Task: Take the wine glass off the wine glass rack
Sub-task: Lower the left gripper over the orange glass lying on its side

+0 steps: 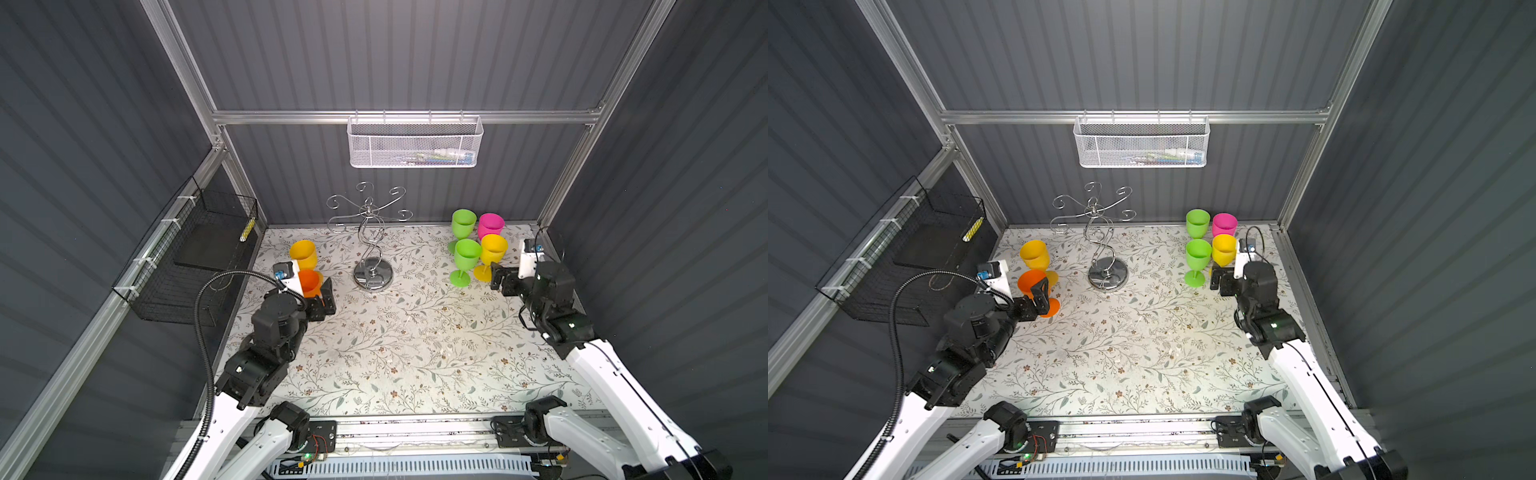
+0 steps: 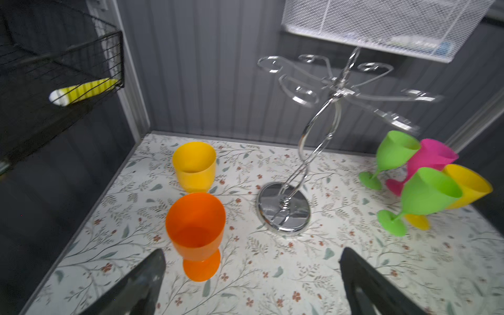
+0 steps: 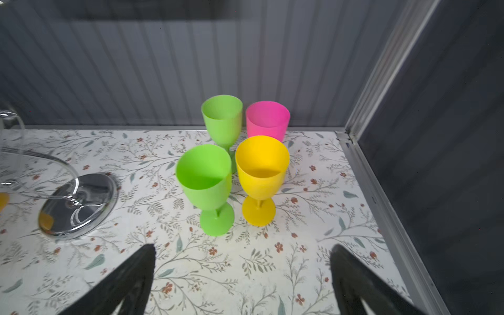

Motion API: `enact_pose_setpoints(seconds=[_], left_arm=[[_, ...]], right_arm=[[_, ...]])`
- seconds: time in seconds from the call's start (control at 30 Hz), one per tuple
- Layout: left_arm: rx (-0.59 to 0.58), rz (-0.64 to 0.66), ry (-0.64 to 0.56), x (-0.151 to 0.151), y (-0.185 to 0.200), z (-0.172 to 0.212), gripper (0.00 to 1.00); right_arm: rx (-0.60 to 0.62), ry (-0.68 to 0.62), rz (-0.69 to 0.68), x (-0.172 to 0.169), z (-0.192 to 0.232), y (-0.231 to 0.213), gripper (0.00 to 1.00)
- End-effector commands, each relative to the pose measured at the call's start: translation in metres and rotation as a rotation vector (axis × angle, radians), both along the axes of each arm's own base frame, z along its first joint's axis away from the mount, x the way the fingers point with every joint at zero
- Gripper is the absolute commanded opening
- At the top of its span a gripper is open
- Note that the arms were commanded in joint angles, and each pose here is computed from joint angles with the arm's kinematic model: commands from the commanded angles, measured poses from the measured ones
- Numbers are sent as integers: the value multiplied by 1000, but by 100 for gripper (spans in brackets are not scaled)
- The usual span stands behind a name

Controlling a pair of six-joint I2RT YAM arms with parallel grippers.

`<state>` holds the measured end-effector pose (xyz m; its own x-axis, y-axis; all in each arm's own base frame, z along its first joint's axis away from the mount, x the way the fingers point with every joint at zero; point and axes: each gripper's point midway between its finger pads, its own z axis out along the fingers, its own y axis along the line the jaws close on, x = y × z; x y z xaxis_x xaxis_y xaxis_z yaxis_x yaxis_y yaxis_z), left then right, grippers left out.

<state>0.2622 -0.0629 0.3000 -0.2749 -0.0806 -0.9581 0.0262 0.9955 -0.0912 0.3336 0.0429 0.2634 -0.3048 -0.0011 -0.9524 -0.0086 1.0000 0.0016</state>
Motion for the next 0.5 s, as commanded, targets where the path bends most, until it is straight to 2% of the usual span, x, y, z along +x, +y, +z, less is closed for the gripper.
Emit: enact_pose_setpoints(seconds=[0.0, 0.1, 0.23, 0.47], left_arm=[[76, 167, -51, 5, 28, -9, 100], [128, 207, -4, 9, 33, -36, 100], [133, 282, 36, 9, 44, -69, 100], [101, 379, 15, -5, 67, -98, 100]], right_arm=[[26, -137, -94, 2, 2, -18, 99], [21, -152, -141, -1, -26, -28, 99], [15, -174, -175, -4, -57, -38, 99], [39, -219, -137, -3, -63, -35, 99]])
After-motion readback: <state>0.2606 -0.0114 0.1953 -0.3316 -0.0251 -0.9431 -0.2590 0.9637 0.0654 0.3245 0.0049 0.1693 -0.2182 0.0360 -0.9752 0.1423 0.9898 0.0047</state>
